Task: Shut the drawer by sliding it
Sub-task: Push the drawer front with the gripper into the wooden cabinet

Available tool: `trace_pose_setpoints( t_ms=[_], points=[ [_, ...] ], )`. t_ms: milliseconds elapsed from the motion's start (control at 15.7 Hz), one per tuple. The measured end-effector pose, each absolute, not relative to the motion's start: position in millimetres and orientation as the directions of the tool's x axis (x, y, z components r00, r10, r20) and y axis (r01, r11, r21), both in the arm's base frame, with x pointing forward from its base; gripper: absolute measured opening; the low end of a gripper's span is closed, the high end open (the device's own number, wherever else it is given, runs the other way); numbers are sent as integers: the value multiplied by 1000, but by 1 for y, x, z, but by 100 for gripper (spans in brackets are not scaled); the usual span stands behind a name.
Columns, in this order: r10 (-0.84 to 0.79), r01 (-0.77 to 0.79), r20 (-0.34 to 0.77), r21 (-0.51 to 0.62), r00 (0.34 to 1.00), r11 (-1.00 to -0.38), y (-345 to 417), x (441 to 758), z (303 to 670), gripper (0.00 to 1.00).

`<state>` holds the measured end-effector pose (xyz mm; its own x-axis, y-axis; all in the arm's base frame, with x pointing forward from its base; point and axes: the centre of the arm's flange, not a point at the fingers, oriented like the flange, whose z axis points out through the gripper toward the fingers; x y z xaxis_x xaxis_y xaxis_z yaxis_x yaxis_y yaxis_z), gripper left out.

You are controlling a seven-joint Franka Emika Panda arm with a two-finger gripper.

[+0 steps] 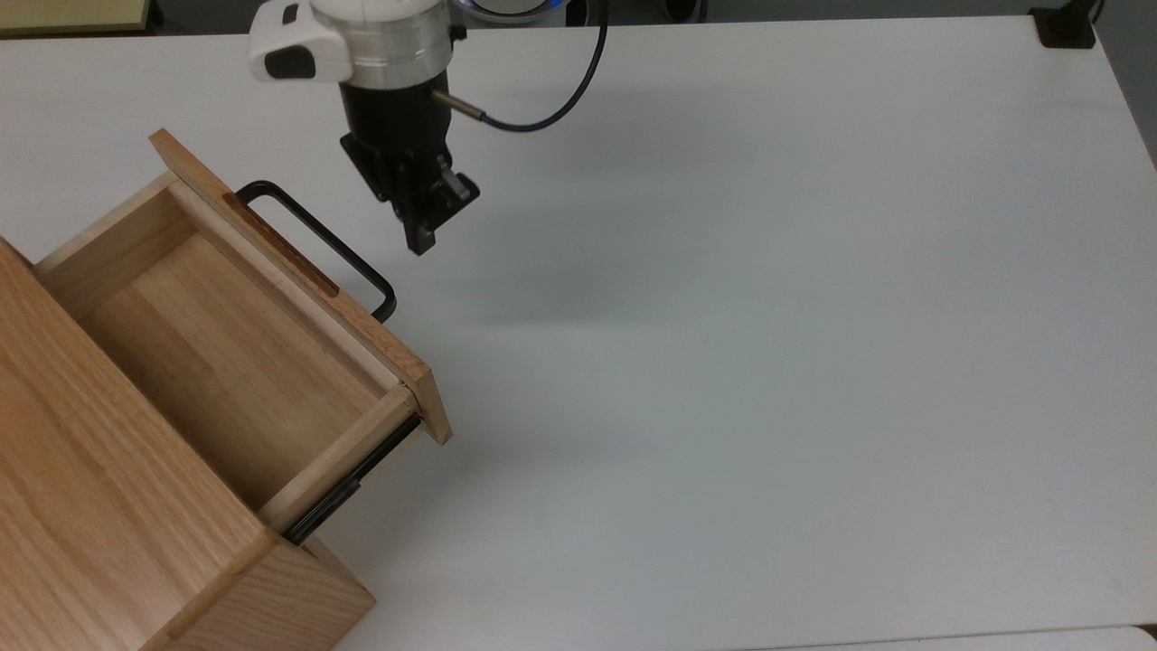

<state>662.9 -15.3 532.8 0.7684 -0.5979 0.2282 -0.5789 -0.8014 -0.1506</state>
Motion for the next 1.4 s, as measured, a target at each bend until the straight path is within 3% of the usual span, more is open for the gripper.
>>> trace_pose_setpoints(
  t_ms=[638,1404],
  points=[
    [-639,-628,332,-155,694,-762,-77,691,528,0],
    [-632,-632,549,-224,547,-742,-154,718,517,0]
  ],
)
